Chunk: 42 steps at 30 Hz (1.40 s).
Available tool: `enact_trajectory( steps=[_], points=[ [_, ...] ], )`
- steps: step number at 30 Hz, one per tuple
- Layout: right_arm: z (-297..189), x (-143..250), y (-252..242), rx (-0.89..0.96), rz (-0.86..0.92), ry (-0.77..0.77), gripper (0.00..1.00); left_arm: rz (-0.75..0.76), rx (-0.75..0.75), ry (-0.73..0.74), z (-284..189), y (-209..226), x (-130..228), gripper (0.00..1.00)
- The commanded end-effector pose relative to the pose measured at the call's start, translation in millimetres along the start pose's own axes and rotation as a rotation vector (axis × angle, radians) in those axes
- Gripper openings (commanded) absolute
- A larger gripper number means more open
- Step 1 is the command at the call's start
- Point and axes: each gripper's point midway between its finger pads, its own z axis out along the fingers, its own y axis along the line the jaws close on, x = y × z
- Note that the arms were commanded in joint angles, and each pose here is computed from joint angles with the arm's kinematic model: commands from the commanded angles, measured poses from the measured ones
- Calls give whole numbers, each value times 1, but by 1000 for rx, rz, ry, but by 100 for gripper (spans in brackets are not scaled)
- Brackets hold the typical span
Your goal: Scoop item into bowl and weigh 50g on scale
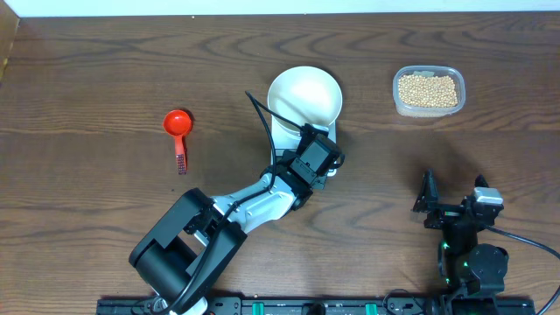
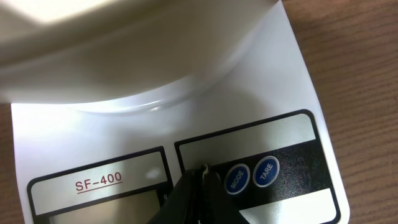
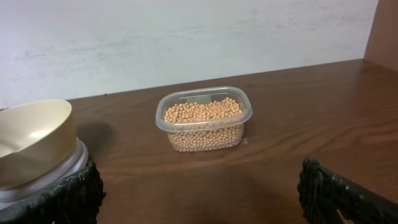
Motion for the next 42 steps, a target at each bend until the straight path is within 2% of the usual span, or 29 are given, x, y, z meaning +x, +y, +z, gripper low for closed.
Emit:
enact_trajectory(
  steps=[1, 18, 42],
  points=[
    [0, 0, 1, -4, -8, -2, 99, 70, -73, 263, 30, 28, 98, 7],
    [0, 0, 1, -5, -8, -2, 99, 89, -21, 256, 32, 19, 96, 7],
    [0, 0, 1, -4, -8, -2, 99, 100, -127, 337, 36, 40, 123, 7]
  ],
)
